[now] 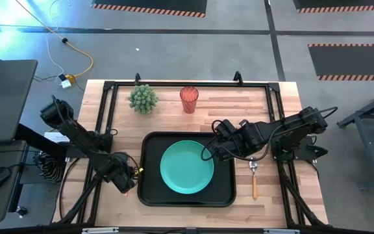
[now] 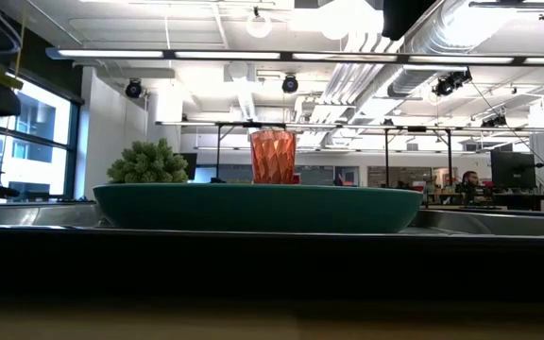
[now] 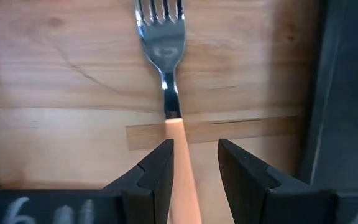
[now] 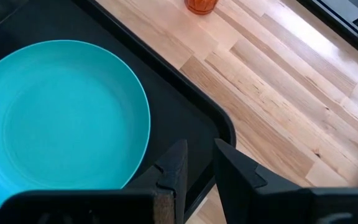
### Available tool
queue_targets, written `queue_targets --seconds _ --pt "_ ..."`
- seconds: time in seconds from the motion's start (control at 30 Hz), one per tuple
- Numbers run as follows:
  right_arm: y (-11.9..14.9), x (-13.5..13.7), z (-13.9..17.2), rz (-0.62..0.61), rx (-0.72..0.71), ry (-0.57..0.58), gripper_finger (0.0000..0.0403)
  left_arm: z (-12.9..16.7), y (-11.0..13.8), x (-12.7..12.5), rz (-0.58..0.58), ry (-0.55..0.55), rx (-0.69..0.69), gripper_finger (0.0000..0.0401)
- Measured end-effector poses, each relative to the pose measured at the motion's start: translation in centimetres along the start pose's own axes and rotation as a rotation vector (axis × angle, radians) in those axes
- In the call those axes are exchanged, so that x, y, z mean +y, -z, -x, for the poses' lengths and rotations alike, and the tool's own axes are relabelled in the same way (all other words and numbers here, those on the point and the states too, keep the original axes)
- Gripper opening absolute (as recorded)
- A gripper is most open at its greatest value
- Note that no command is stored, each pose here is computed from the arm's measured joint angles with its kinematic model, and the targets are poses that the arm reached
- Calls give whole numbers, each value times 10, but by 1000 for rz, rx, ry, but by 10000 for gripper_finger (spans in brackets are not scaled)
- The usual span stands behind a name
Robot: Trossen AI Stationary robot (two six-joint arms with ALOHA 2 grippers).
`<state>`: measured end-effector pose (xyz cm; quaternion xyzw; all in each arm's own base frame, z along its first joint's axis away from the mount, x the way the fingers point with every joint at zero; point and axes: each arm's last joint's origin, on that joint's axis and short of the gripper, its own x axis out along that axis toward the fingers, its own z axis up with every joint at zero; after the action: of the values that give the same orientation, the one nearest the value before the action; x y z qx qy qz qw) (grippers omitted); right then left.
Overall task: Pick and place plate/cup/fork/spoon on tray
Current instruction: Put the orange fork on the black tray to the left of the blue plate
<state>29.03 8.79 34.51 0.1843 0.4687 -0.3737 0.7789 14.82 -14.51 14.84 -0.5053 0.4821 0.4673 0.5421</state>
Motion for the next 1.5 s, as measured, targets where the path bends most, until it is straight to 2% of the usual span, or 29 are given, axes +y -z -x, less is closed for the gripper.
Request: queue_targets --seconds 0.5,0.77,1.03,1.23,1.5 --pt "-1 -1 -1 21 4 1 68 0 0 0 -22 6 10 115" --pt "-8 -4 -5 -3 5 15 68 5 -2 2 -30 -37 -26 115" --pt "-9 -5 -6 -9 5 16 68 -4 -6 8 -23 -63 -30 115" --pt "-9 -4 -6 -10 3 13 68 -15 -7 11 -20 -29 4 115" --pt "-10 -4 -6 -15 -1 6 68 -16 -10 14 -42 -69 -19 106"
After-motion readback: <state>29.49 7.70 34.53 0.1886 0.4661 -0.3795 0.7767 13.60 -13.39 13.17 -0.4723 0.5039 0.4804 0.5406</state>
